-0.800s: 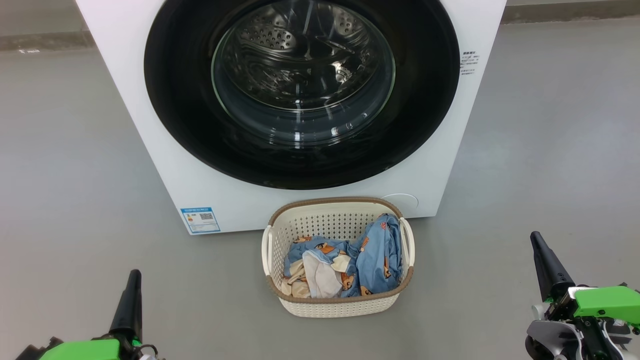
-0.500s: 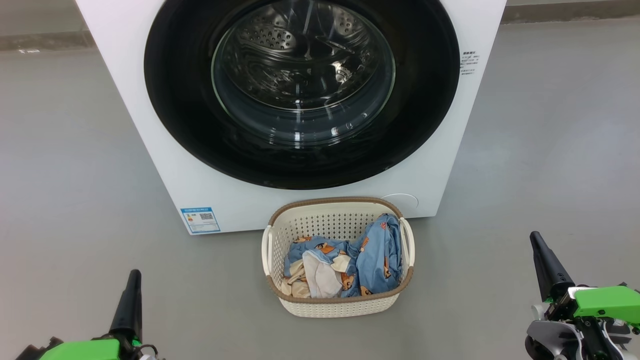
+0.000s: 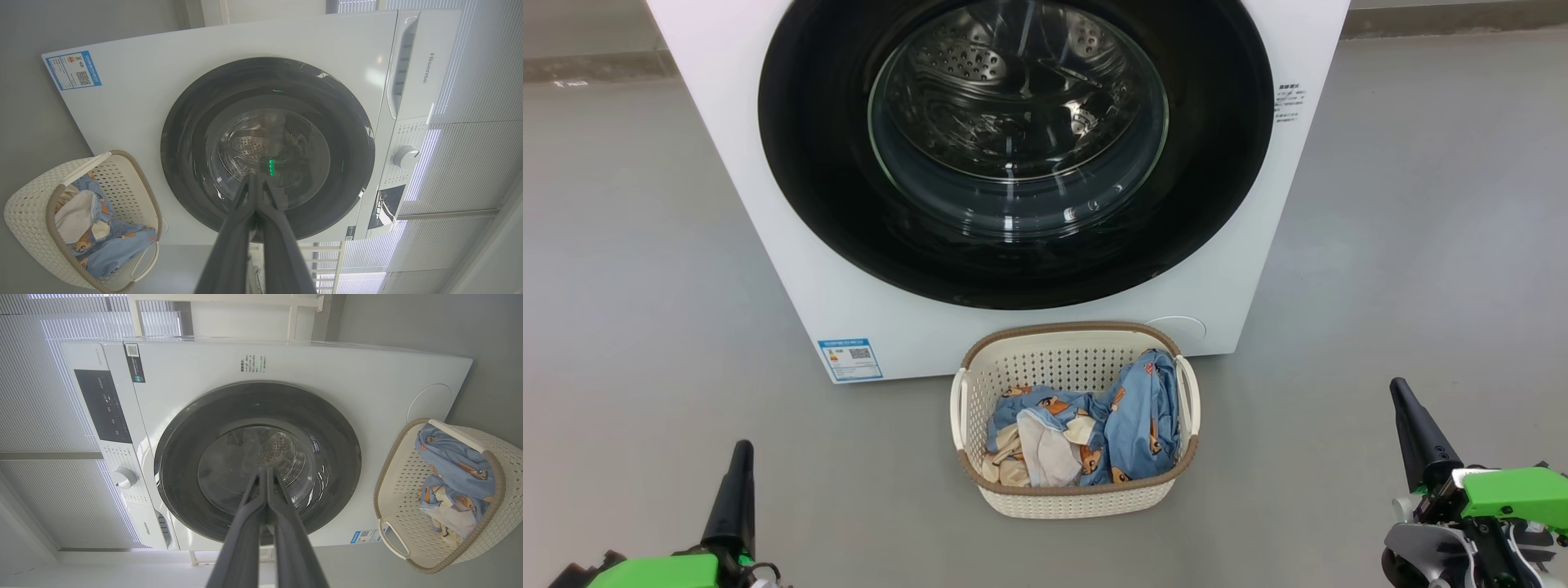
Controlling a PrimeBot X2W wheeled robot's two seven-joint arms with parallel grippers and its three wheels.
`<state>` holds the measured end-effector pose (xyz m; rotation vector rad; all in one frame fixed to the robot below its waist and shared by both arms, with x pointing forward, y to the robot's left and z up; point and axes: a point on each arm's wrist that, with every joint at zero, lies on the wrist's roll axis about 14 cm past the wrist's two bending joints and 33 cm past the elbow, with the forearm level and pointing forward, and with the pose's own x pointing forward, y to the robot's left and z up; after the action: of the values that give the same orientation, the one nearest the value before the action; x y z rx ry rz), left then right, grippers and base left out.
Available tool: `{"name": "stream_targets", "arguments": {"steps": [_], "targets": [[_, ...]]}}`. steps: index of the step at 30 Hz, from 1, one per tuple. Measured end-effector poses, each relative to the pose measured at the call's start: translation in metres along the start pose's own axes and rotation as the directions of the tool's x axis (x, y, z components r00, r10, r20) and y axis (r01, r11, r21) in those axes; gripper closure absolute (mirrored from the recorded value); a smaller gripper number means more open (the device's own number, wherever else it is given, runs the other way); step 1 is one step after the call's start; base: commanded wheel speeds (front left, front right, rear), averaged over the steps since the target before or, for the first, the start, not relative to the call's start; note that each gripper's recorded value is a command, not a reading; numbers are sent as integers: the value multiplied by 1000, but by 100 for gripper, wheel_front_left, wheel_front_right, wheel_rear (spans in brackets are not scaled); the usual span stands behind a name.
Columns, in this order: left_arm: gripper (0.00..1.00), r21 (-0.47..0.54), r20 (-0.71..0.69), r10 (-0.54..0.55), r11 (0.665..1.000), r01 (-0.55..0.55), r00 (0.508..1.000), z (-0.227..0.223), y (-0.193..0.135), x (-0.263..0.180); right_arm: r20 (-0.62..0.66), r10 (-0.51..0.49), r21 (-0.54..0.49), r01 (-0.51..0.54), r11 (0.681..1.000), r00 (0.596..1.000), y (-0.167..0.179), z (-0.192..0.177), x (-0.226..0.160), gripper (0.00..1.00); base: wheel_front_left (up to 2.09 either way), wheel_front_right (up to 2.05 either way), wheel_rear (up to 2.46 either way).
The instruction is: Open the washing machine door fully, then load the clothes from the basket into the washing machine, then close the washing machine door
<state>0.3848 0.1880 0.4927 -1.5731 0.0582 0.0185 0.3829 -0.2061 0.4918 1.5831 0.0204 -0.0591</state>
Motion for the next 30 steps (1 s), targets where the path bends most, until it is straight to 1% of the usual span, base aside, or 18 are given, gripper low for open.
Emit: {"name": "stream_targets", "arguments": {"steps": [30], "targets": [[100,0,0,0,1000,0,1000,0,0,0,7,0,4,0,1000,1000,0,1,0,100,0,0,0]]}}
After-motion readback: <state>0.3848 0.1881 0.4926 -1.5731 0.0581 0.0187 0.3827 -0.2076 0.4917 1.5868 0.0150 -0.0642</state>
